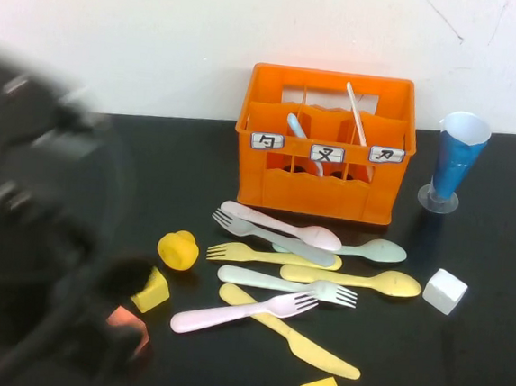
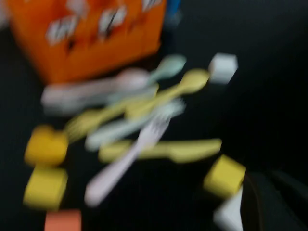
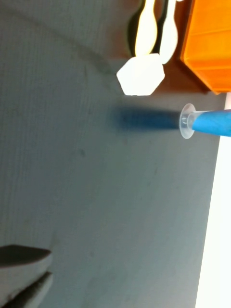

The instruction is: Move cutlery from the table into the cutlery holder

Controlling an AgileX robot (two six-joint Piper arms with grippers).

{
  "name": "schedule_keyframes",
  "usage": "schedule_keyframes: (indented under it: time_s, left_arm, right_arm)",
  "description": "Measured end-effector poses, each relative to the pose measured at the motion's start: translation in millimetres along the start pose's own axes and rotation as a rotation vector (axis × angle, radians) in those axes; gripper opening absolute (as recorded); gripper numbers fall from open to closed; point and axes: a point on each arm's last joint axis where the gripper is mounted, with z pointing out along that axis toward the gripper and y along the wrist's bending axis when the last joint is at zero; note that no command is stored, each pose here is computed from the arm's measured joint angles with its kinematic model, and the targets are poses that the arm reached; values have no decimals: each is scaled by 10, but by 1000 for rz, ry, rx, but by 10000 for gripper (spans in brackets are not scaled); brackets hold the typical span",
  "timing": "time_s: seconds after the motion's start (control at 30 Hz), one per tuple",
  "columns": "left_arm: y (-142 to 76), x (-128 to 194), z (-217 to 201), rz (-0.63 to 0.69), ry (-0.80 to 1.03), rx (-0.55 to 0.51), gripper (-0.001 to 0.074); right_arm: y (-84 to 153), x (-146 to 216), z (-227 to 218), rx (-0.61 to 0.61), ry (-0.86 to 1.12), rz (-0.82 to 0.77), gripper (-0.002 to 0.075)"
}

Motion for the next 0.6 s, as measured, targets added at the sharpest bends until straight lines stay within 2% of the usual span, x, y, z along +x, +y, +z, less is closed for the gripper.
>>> schedule_keyframes:
  time_s: [0.07,0.17,0.33,0.47,0.6]
  left_arm:
    - [88,157,-101,-55,56,-56,1]
    - [185,306,-184,-62,64,-109,1]
    - [289,450,-315,-40,-36,-128,1]
    - [403,633,-239,6,-107,-164,0]
    - [551,847,-157,-23,-199,-202,0]
  right_arm:
    - [0,0,0,0,0,0,-3]
    - [0,0,0,0,0,0,-3]
    - [0,0,0,0,0,0,-3]
    - [0,0,0,0,0,0,-3]
    - [0,0,0,0,0,0,-3]
